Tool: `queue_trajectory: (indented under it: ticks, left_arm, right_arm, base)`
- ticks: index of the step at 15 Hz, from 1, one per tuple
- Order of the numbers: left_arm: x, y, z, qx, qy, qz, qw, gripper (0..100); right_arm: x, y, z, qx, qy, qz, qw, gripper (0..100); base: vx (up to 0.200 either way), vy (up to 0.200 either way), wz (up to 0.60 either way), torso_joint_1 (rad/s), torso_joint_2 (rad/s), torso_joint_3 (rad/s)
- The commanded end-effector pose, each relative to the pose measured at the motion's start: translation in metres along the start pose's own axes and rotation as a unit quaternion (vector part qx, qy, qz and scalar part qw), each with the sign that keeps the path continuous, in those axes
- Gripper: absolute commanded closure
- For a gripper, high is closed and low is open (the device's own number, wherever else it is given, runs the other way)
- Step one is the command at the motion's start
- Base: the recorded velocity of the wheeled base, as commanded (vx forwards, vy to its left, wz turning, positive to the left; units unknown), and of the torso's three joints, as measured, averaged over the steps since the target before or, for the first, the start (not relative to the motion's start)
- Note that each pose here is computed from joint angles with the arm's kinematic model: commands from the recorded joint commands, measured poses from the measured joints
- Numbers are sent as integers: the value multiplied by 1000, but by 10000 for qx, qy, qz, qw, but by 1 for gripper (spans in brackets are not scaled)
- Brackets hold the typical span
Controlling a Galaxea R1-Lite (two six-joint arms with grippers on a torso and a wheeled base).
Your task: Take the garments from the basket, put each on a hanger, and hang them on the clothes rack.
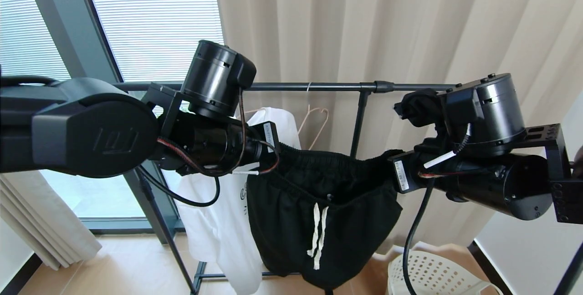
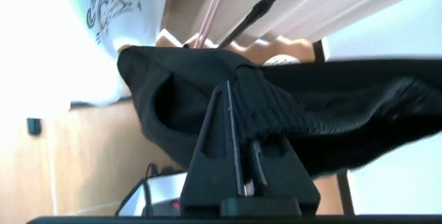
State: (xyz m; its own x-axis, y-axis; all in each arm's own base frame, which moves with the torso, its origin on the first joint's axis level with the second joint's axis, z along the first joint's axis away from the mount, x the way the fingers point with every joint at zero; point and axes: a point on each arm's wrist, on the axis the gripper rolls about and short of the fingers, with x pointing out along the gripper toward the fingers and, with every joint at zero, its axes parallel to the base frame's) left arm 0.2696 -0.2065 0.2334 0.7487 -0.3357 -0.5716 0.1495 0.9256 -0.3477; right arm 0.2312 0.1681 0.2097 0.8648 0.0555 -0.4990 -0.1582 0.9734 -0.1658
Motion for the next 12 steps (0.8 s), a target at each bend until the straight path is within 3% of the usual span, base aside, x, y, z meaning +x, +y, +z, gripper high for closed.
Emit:
queue_trajectory:
  ticks: [1,2,3,5,7,9,12]
  left_arm:
    - [-2,-4,8,-35,-139,-75,9999,100]
    - [-2,-7,12,-44,-214,-96,9997,100]
    - [-3,-8,14,-53,-256,-115,9996,100]
    - [-13,-16,31,-130,-578,-279,9979,100]
    - [-16,-21,39,-139,-736,-379,9965,100]
    - [-19,-25,45,-112,-858,-424,9953,100]
    - [-13,-26,44,-45,-899,-286,9955,100]
  right_arm:
    - [-7,-2,-5,-110,7,37,9999,100]
    - [-7,-2,-8,-275,40,41,9996,0]
    - [-7,-2,-10,-336,80,36,9994,0]
    - [-6,-6,-25,-918,268,49,9954,0]
    - [-5,-7,-36,-1202,402,136,9918,0]
    - [-7,-6,-45,-1445,495,635,9862,0]
    - [-18,-9,-58,-1817,110,1742,9677,0]
  base:
    - [0,0,0,0,0,0]
    - [0,0,0,0,0,0]
    - [0,0,0,0,0,0]
    - [0,0,0,0,0,0]
    - [0,0,0,0,0,0]
    - [0,0,0,0,0,0]
    - [0,0,0,0,0,0]
